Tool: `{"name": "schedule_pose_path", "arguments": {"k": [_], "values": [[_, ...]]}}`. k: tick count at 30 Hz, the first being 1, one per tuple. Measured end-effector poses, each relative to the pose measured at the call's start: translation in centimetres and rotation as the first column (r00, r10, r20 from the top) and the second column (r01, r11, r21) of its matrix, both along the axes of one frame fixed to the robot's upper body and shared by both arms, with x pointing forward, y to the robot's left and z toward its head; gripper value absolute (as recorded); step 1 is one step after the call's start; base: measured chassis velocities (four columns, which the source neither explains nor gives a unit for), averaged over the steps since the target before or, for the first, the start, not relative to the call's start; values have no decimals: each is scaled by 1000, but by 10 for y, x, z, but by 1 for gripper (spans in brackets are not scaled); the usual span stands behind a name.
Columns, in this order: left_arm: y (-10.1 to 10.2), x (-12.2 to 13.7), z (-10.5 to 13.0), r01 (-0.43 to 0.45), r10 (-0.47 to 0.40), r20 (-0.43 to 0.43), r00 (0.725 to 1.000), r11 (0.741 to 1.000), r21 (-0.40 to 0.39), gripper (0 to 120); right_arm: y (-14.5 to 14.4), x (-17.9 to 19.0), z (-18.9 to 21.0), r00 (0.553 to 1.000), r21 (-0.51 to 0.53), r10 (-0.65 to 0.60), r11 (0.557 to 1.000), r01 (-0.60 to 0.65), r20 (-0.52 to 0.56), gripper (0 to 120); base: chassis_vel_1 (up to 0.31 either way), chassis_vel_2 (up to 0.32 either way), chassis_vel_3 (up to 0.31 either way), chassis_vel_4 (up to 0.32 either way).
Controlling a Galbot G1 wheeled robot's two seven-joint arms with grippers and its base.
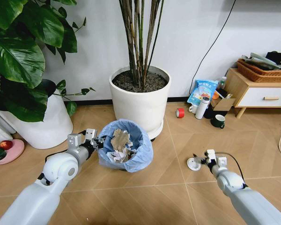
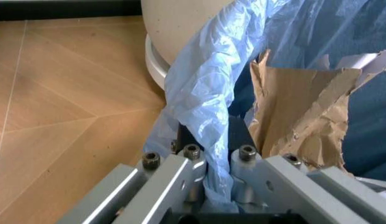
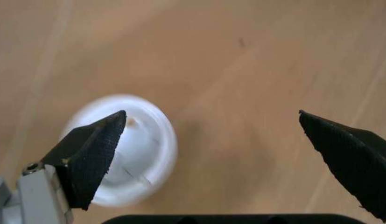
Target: Pick up the trash bin and place the garbage on the floor into it.
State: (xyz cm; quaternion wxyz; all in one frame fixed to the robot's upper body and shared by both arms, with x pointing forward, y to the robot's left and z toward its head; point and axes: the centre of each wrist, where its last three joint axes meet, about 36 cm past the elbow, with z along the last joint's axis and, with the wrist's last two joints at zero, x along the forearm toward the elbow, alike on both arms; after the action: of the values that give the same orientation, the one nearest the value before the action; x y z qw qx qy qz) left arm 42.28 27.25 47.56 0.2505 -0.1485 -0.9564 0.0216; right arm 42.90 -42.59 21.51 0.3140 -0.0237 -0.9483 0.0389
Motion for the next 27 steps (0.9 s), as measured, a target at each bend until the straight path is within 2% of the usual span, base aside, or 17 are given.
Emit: {"name": "schedule_pose_path", "arguments": {"k": [7, 12, 27], "values": [[-1, 0, 1, 7, -7, 0, 1000, 1000, 0, 0, -17, -3, -22, 999, 14, -27, 1000, 27, -25, 100, 0, 0, 0, 0], [-3, -1, 0, 11, -11, -1, 1000, 1000, -2, 0, -16, -4, -32, 1000, 37, -23, 999, 23, -20, 100, 0, 0, 0, 0], [-4, 0, -1, 14, -14, -2, 1000, 1000, 0, 0, 17, 4, -56, 999, 113, -23, 993, 26, -28, 98, 0, 0, 0, 0]]}}
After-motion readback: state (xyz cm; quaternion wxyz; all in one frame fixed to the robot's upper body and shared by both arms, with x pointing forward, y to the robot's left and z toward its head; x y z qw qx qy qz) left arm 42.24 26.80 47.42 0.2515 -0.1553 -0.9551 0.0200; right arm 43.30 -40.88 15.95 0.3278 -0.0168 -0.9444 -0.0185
